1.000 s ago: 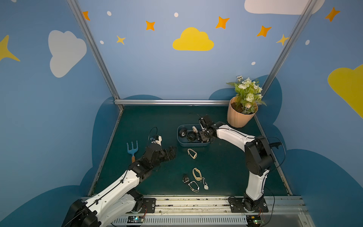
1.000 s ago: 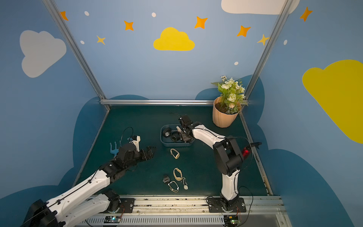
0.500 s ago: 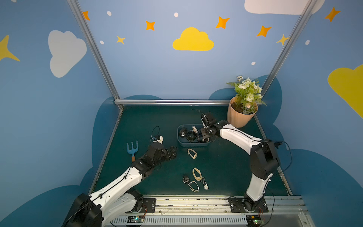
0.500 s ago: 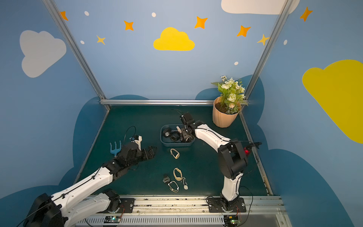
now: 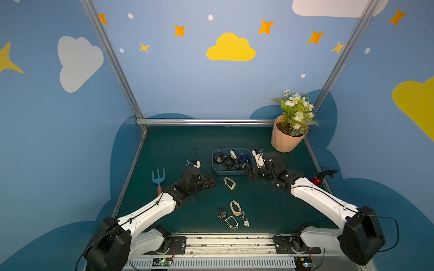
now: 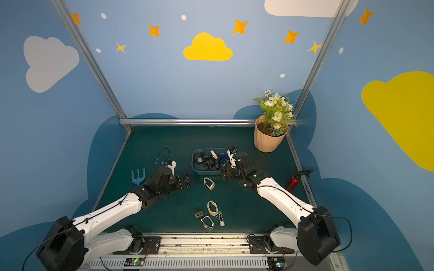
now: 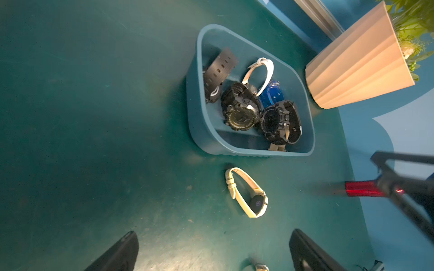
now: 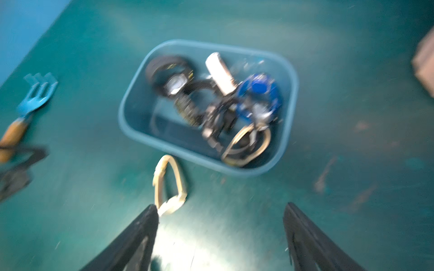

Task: Put the watch into the storage box
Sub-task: Place the watch in the storage box, then pick up the watch at the center of the board.

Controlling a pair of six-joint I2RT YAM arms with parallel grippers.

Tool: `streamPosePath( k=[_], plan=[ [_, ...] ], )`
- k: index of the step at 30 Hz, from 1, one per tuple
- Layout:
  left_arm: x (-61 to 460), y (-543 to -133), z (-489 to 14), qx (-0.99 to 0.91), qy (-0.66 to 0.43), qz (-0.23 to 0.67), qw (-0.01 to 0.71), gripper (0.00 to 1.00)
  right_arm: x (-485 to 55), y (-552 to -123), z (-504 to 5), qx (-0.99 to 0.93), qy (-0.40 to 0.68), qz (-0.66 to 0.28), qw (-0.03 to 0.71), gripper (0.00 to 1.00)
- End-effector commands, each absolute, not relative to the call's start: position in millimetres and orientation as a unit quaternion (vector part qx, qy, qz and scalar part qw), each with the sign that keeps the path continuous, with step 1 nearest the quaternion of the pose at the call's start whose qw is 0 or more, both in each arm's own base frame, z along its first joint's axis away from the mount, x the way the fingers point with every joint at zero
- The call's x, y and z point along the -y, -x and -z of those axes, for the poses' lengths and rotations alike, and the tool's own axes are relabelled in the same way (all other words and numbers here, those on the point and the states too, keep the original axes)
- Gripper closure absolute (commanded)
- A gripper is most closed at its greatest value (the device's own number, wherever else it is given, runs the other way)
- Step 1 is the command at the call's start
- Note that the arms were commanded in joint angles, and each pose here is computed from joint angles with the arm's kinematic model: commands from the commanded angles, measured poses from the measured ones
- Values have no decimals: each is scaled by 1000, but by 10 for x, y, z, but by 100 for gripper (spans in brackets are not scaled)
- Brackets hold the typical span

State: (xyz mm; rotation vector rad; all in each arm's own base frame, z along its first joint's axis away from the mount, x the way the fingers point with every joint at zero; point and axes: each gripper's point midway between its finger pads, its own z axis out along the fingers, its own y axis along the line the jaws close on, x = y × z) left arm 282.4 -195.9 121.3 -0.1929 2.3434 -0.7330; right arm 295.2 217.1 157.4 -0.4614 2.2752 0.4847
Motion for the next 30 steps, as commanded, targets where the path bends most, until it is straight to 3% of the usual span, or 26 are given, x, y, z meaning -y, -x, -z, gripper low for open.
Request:
streamPosePath(
  k=[1, 9, 19, 25, 30],
  plan=[
    [2065, -2883, -1276, -895, 71, 287, 335, 0, -2379, -2866, -1836, -852, 199, -253, 414, 14],
    [2326, -2924, -1123, -912, 53, 270, 305, 2, -2491, -2683, -1779, -843, 236, -267, 403, 14],
    [2555, -3033, -870, -936, 45, 230, 262, 21, -2474, -2649, -1768, -846, 238, -256, 403, 14],
    [2590, -3068, -733, -943, 48, 214, 251, 27, -2423, -2647, -1764, -846, 234, -246, 411, 14],
    [2649, -3113, -677, -947, 45, 205, 244, 38, -2423, -2640, -1748, -846, 234, -246, 410, 14]
  ],
)
